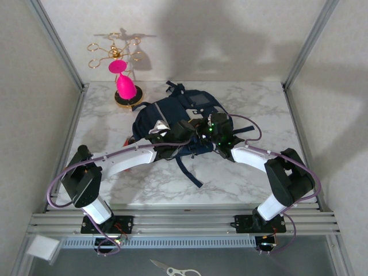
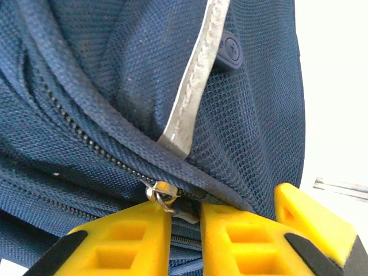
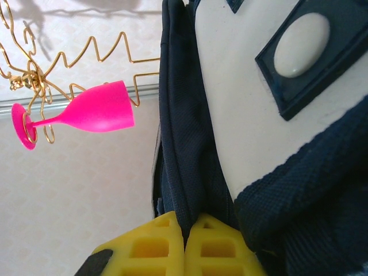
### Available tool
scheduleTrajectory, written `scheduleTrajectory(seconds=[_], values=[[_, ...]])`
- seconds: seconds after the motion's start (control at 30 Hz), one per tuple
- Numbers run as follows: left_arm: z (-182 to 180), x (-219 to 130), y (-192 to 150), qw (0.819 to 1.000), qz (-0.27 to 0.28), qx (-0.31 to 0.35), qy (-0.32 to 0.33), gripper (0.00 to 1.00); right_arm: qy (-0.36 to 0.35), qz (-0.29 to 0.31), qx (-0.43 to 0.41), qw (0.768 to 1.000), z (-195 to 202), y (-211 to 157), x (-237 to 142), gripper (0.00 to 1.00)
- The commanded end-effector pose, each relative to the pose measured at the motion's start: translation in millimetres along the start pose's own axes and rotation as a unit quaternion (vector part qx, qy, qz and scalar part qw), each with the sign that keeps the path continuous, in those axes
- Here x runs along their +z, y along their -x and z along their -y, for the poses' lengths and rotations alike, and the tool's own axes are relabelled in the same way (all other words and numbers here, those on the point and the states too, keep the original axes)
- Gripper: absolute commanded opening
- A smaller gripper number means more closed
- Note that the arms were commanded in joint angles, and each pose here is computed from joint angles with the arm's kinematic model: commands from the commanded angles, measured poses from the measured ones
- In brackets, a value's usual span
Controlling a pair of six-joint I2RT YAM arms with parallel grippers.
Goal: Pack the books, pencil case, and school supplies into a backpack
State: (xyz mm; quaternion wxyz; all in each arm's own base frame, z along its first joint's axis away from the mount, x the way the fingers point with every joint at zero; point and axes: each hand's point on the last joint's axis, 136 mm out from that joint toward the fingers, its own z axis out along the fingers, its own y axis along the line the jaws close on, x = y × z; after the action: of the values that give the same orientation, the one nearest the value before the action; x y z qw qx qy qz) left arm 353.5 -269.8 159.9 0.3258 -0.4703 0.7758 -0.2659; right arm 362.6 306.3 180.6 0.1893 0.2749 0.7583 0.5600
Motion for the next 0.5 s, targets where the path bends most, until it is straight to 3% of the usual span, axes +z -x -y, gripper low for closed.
scheduleTrajectory(seconds=[0.0, 0.3, 0.47], values=[[-11, 18, 34, 0.997, 0.072, -0.001, 0.027, 0.18, 0.096, -0.052, -0.034, 0.993, -56, -30, -9, 0.00], [-9, -2, 39, 0.998, 0.054, 0.038, 0.014, 0.00, 0.087, -0.026, -0.047, 0.995, -55, -14, -17, 0.00], [-10, -17, 35, 0.993, 0.008, 0.113, 0.011, 0.00, 0.072, -0.002, -0.066, 0.995, -51, 4, -29, 0.00]])
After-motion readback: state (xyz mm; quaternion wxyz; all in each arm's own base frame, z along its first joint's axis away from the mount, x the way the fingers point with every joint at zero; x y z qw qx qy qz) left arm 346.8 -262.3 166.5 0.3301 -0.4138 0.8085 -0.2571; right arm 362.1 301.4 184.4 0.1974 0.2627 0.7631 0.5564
